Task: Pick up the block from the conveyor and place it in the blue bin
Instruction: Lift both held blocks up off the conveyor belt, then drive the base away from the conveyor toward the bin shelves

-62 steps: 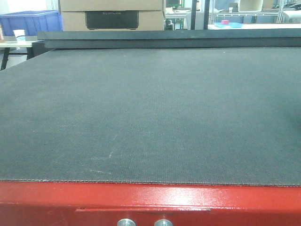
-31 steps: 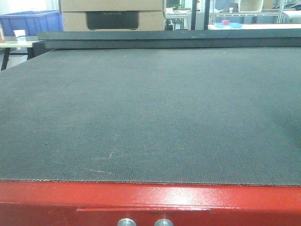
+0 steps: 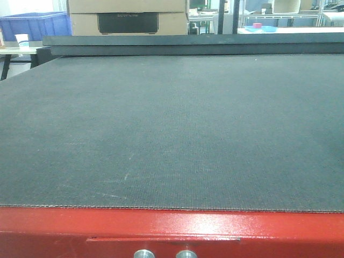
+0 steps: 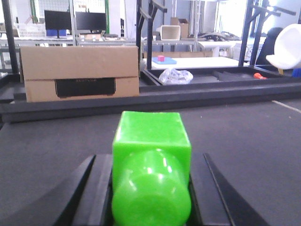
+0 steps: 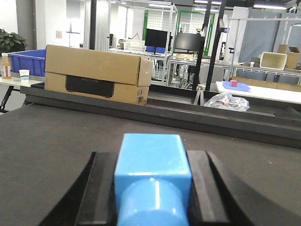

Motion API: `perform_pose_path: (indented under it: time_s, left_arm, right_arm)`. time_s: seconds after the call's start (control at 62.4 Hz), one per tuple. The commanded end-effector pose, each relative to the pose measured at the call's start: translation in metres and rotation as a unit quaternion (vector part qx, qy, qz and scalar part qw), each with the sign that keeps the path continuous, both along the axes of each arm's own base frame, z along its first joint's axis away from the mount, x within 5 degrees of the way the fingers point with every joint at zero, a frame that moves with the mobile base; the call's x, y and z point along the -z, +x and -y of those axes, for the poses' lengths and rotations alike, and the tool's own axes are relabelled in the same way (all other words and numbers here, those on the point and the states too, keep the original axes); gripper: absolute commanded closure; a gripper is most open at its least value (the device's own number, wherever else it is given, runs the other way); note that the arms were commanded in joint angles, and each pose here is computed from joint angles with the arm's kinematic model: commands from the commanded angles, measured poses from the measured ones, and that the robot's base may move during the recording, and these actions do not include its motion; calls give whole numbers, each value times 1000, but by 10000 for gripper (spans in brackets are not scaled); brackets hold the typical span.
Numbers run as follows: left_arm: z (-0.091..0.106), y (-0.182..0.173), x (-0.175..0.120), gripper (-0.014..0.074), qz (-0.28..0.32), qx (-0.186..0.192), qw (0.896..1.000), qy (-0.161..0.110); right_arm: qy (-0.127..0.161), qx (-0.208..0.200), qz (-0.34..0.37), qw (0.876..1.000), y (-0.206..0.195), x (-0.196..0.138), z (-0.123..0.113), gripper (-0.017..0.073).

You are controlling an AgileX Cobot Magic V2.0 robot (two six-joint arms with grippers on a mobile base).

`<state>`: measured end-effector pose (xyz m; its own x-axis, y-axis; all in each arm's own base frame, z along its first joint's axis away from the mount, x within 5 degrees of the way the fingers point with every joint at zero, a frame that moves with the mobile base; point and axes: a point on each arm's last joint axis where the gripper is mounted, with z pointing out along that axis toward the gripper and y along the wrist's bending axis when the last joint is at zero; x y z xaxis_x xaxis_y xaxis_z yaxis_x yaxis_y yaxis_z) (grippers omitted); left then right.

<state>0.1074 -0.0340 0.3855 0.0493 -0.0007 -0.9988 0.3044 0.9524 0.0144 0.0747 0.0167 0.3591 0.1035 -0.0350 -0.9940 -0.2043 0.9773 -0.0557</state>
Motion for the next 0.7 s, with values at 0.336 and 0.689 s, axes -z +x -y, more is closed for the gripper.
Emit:
perform_pose_path:
  time_s: [0.336, 0.689]
  left_arm:
    - [0, -2, -3, 704, 15, 2, 1000, -12]
    - [0, -2, -3, 704, 15, 2, 1000, -12]
  right_arm:
    - [1, 3, 14, 1000, -1, -2, 1, 727]
    - [1, 3, 14, 1000, -1, -2, 1, 727]
